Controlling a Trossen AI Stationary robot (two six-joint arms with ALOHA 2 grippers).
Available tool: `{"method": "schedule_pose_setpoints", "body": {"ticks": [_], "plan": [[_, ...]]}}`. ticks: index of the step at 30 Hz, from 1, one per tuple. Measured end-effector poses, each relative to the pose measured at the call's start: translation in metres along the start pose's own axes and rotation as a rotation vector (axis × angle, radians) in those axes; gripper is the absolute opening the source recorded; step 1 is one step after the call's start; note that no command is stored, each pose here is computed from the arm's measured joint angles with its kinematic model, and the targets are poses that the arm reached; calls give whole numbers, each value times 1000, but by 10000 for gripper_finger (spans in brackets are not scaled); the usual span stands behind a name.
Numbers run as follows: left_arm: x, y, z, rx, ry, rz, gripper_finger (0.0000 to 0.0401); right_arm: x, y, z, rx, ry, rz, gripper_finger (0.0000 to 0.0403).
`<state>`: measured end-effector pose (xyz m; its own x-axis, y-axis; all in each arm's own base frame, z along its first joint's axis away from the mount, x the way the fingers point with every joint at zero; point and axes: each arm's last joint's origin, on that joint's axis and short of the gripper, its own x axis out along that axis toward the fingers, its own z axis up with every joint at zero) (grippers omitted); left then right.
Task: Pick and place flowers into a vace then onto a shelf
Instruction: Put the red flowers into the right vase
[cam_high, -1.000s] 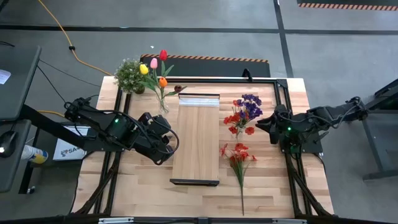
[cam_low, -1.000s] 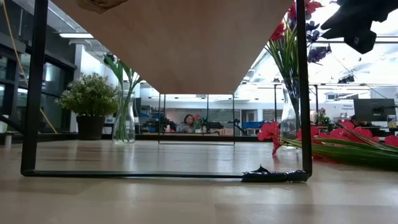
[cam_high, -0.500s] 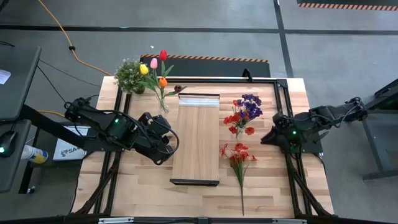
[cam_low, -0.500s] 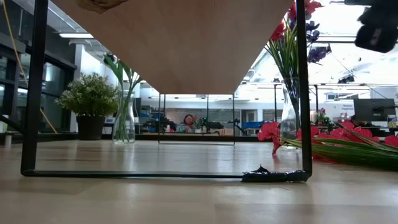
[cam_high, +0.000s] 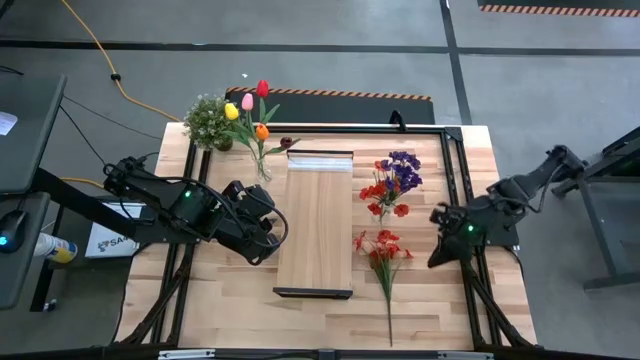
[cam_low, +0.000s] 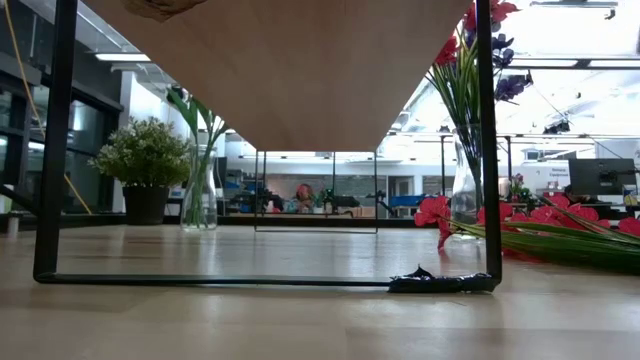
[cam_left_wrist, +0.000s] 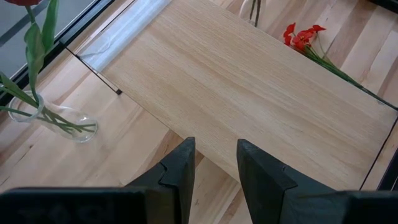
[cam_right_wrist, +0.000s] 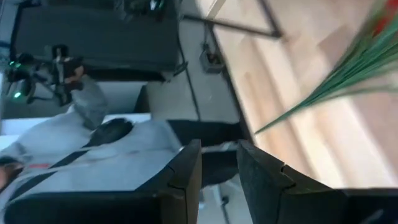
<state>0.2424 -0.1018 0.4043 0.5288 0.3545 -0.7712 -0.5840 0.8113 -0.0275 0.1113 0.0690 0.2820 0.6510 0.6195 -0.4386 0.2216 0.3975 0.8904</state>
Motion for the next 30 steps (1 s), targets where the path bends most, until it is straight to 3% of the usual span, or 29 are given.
{"method": "schedule_pose_setpoints", "body": {"ticks": [9, 20, 30], "plan": [[0, 1, 0, 4, 4, 5, 152, 28, 18, -31, 80, 84, 46, 94], [0, 2, -1, 13, 11, 17, 152, 63, 38, -76, 107, -9, 175, 94], [0, 2, -2, 13, 25, 7, 152, 108, 48, -99, 80, -76, 319, 94]]}}
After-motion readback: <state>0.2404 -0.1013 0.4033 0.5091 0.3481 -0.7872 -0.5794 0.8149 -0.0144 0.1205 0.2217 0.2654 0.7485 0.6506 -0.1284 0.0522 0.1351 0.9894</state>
